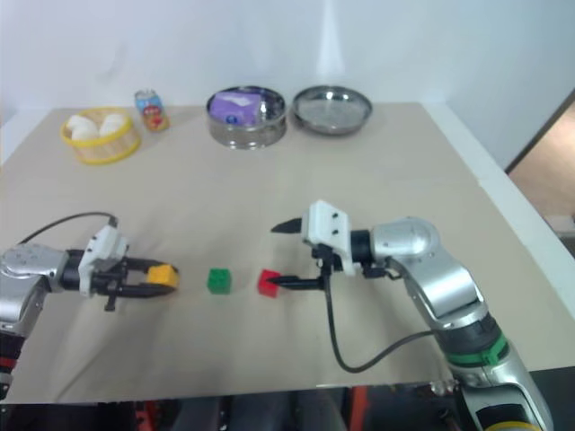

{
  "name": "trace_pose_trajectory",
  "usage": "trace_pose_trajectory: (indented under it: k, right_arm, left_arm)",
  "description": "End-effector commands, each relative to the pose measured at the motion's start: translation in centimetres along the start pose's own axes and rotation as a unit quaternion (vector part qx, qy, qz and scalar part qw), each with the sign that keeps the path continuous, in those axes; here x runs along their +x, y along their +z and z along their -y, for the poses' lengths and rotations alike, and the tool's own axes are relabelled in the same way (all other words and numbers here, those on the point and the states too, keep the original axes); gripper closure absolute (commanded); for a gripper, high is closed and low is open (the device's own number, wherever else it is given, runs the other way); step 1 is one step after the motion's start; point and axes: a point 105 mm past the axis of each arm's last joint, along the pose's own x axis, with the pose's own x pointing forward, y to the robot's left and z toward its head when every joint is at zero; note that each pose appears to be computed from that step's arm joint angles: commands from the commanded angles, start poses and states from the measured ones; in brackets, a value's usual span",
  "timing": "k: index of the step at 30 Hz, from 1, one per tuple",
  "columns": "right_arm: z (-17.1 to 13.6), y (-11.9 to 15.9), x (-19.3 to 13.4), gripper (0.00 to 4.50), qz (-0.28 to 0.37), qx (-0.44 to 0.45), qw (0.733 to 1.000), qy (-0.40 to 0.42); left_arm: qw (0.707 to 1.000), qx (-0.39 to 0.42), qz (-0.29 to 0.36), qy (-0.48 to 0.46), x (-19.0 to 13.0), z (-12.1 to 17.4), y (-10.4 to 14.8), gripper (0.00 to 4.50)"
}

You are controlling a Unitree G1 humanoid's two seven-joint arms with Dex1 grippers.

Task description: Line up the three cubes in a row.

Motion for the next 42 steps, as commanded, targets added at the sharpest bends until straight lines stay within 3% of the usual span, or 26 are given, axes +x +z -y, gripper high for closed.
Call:
trace_pose_trajectory:
  k: [1, 19, 20, 23, 24, 25, 28, 36, 42]
  right_arm:
    - [0.2, 1.1, -0.7, 0.0, 0.007, -0.025, 1.0, -0.009]
    - [-0.8, 1.3, -0.6, 0.0, 0.016, -0.01, 1.0, 0.006]
    - [-0.9, 1.3, -0.6, 0.0, 0.015, -0.01, 1.0, 0.006]
    - [-0.9, 1.3, -0.6, 0.0, 0.014, -0.01, 1.0, 0.007]
    - [-0.9, 1.3, -0.6, 0.0, 0.014, -0.01, 1.0, 0.007]
    - [-0.9, 1.3, -0.6, 0.0, 0.013, -0.01, 1.0, 0.007]
    - [-0.8, 1.3, -0.6, 0.0, 0.013, -0.01, 1.0, 0.006]
    - [-0.6, 1.2, -1.3, 0.0, 0.012, -0.001, 1.0, -0.004]
    - [-0.4, 0.6, -3.0, 0.0, 0.01, 0.022, 0.999, -0.048]
  left_arm:
    - [0.999, 0.034, -0.025, -0.005, -0.1, -1.0, 0.1, 3.12]
    - [0.997, 0.045, -0.052, -0.022, 1.2, -1.3, -0.9, 3.12]
    - [0.998, 0.043, -0.051, -0.021, 1.2, -1.4, -0.8, 2.62]
    - [0.997, 0.043, -0.053, -0.018, 1.0, -1.7, -0.7, 1.77]
    - [0.997, 0.043, -0.054, -0.018, 0.9, -1.8, -0.6, 1.13]
    - [0.997, 0.045, -0.054, -0.017, 0.8, -1.8, -0.5, 1.03]
    - [0.997, 0.051, -0.05, -0.003, 0.0, -2.0, 0.3, 0.14]
    - [0.996, 0.044, -0.018, 0.075, -3.6, -1.3, 4.1, 0.05]
    - [0.968, 0.06, 0.108, 0.22, -2.0, 1.2, 6.4, 0.05]
